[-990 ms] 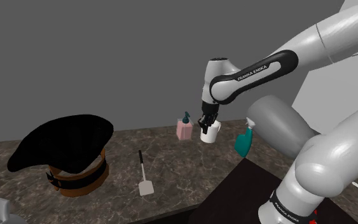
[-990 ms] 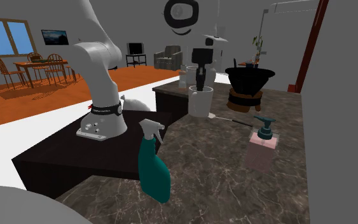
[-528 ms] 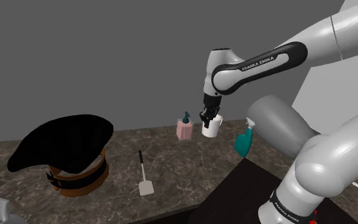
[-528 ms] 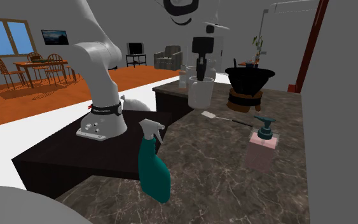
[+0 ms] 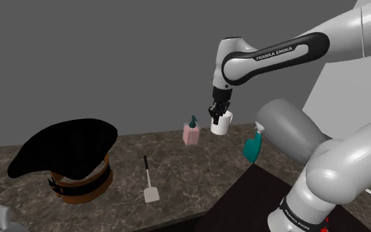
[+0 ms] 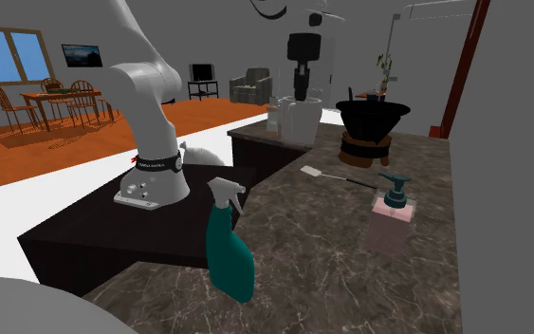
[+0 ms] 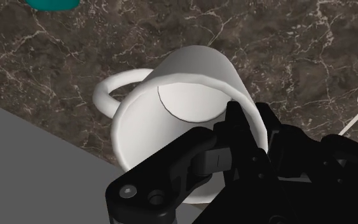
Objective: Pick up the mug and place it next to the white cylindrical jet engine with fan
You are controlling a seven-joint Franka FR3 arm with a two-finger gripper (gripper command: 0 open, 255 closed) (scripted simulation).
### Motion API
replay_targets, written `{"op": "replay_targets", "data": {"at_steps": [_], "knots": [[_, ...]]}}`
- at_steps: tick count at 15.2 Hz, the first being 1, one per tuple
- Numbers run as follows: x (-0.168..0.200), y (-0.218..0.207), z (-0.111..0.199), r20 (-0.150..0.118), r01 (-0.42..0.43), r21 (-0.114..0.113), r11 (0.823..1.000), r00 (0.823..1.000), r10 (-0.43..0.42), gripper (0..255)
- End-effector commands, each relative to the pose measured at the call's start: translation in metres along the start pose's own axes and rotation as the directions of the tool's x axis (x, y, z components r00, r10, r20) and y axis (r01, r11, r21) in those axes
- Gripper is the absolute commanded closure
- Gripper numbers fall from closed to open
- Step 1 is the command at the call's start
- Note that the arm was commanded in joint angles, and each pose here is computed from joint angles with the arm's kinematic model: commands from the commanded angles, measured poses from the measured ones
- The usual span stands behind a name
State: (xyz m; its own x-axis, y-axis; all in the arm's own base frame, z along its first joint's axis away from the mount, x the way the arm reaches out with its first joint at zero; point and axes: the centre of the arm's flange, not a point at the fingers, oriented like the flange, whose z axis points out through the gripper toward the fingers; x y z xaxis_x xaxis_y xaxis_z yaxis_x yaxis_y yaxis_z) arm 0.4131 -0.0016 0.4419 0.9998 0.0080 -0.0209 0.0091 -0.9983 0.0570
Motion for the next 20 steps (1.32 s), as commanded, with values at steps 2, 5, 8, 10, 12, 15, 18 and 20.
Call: {"op": "replay_targets", "data": {"at_steps": [2,5,8,10,12,15,18,20], "knots": [[-0.001,0.001,-0.016,0.0,0.0,0.0,1.0,1.0,0.0,255],[-0.001,0.002,-0.032,0.0,0.0,0.0,1.0,1.0,0.0,255],[-0.001,0.002,-0.048,0.0,0.0,0.0,1.0,1.0,0.0,255],[-0.002,0.003,-0.058,0.0,0.0,0.0,1.0,1.0,0.0,255],[-0.002,0.004,-0.069,0.0,0.0,0.0,1.0,1.0,0.0,255],[-0.002,0.005,-0.085,0.0,0.0,0.0,1.0,1.0,0.0,255],[-0.002,0.006,-0.101,0.0,0.0,0.0,1.0,1.0,0.0,255],[-0.003,0.006,-0.111,0.0,0.0,0.0,1.0,1.0,0.0,255]]}}
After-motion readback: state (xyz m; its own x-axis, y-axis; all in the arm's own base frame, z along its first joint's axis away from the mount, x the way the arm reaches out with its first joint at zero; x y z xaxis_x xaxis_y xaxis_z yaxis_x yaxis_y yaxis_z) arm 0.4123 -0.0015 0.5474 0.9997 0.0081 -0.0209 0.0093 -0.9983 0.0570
